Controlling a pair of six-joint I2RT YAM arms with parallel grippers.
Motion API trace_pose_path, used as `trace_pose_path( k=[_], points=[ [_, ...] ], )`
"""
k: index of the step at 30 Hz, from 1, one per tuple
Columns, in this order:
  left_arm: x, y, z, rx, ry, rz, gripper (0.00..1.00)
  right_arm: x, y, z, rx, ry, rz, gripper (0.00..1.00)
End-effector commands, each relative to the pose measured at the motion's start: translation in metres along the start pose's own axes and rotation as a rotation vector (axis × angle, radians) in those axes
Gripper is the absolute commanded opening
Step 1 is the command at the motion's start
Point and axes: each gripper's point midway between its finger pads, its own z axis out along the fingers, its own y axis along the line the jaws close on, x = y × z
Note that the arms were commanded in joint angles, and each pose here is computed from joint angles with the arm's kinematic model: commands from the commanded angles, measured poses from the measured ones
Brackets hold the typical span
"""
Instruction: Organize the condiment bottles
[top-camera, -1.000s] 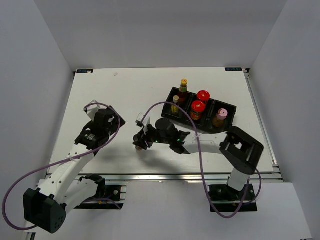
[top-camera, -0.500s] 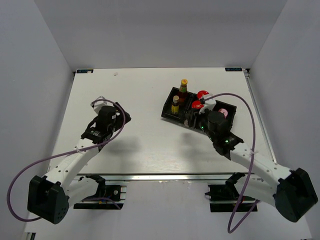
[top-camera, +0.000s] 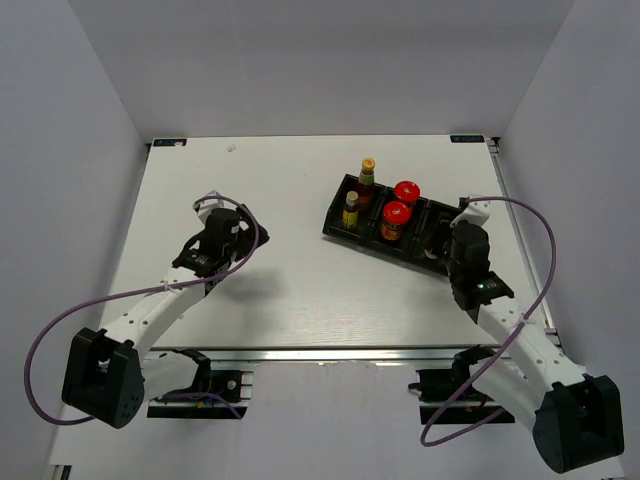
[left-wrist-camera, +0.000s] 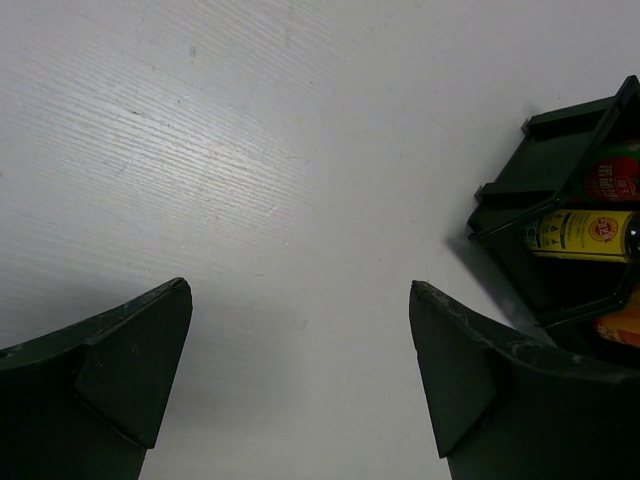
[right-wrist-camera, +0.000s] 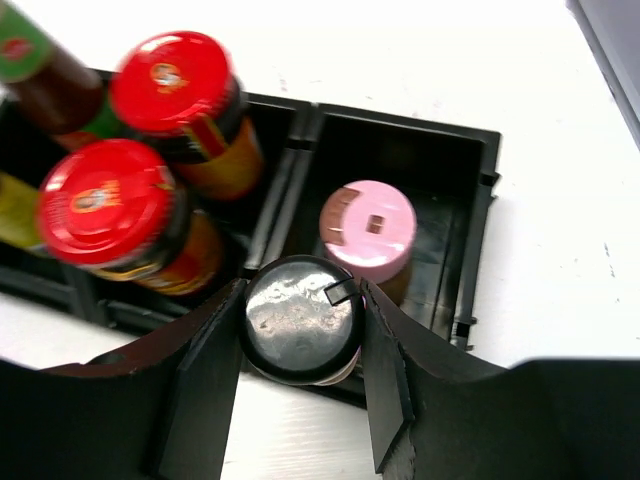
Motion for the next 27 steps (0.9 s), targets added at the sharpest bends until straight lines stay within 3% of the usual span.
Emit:
trace_pose_path(
  k=[1, 17, 21, 25, 26, 27],
  points=[
    [-0.012, -0.010, -0.004, 0.041, -0.033, -0.005, 0.98, -0.008, -0.008, 0.011, 0.025, -0.044, 0.046, 0.19],
    [-0.009, -0.007, -0.002, 0.036, -0.030, 0.003, 0.98, 0.019, -0.030, 0.048, 0.105, -0.043, 0.002, 0.18],
    [-0.008, -0.008, -0.001, 0.039, -0.027, 0.008, 0.98, 0.026, -0.032, 0.044, 0.102, -0.032, 0.026, 0.23],
    [-0.007, -0.008, 0.000, 0.040, -0.024, 0.007, 0.98, 0.032, -0.032, 0.039, 0.107, -0.004, 0.043, 0.46],
    [-0.006, -0.007, 0.000, 0.037, -0.021, 0.008, 0.98, 0.034, -0.033, 0.037, 0.110, 0.007, 0.043, 0.60],
    [-0.007, -0.008, -0.001, 0.040, -0.022, 0.007, 0.98, 0.034, -0.033, 0.036, 0.109, 0.010, 0.045, 0.67]
  ],
)
